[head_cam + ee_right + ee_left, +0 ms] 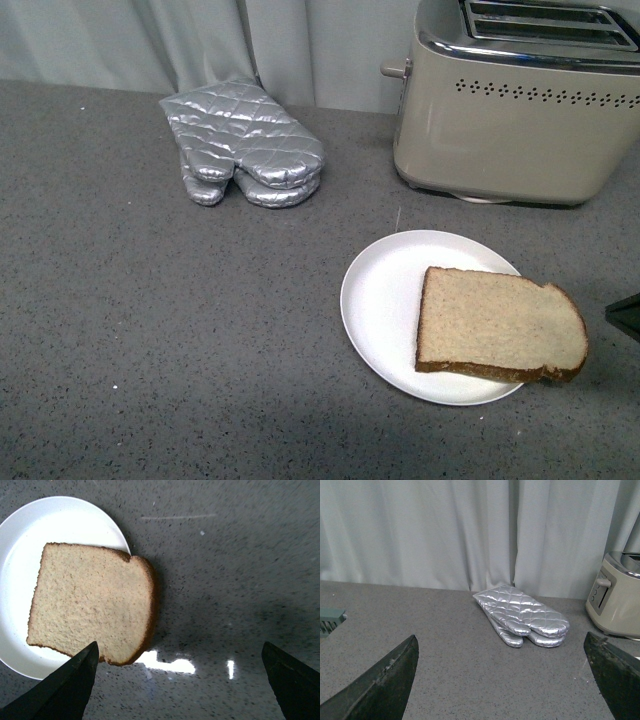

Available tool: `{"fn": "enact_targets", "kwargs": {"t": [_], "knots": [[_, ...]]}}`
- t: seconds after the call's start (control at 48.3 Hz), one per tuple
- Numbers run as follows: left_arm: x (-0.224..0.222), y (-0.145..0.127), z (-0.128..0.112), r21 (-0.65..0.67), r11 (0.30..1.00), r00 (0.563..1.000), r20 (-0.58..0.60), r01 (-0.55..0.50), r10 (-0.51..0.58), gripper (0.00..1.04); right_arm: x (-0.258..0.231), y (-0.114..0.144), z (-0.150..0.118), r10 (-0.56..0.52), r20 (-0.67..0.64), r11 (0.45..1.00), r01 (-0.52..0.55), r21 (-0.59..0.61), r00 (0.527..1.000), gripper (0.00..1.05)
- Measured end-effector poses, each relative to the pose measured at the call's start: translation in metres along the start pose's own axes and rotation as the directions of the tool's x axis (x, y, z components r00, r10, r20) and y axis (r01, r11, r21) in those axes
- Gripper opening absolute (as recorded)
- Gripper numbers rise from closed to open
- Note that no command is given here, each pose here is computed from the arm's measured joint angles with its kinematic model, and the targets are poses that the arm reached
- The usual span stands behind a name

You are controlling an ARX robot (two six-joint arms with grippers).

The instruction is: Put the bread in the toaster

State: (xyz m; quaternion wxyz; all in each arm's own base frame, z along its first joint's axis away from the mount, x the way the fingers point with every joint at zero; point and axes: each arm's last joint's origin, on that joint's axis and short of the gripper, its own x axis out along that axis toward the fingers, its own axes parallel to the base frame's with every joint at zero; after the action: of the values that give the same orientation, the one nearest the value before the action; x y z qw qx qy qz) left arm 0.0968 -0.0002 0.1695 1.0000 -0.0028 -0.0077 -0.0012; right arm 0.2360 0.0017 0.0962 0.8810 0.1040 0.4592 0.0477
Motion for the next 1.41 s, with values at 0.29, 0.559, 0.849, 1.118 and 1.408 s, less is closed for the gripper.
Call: {"fn": "enact_targets", "kwargs": {"t": [0.29,0.559,0.849,1.118,1.408], "knots": [[0.000,0.000,0.000,0.000,1.000,1.000,0.000,0.000,0.000,0.98,0.042,0.001,0.000,0.097,-0.119,0.988,-0.082,0.128,0.988,0.95],[0.000,0.000,0.000,0.000,1.000,1.000,0.000,0.000,0.000,0.98,0.065,0.003,0.000,0.144,-0.129,0.972,-0.116,0.205,0.981,0.82],[0.000,0.000,0.000,0.000,1.000,1.000,0.000,0.000,0.000,0.98,0.072,0.008,0.001,0.156,-0.127,0.962,-0.122,0.243,0.980,0.34],[0.000,0.000,0.000,0.000,1.000,1.000,0.000,0.000,0.000,0.98,0.059,0.015,0.010,0.183,-0.101,0.944,-0.146,0.296,0.978,0.01],[0.000,0.000,0.000,0.000,1.000,1.000,0.000,0.000,0.000,0.98,-0.035,0.043,0.047,0.155,0.108,0.823,-0.189,0.537,0.982,0.01]]}}
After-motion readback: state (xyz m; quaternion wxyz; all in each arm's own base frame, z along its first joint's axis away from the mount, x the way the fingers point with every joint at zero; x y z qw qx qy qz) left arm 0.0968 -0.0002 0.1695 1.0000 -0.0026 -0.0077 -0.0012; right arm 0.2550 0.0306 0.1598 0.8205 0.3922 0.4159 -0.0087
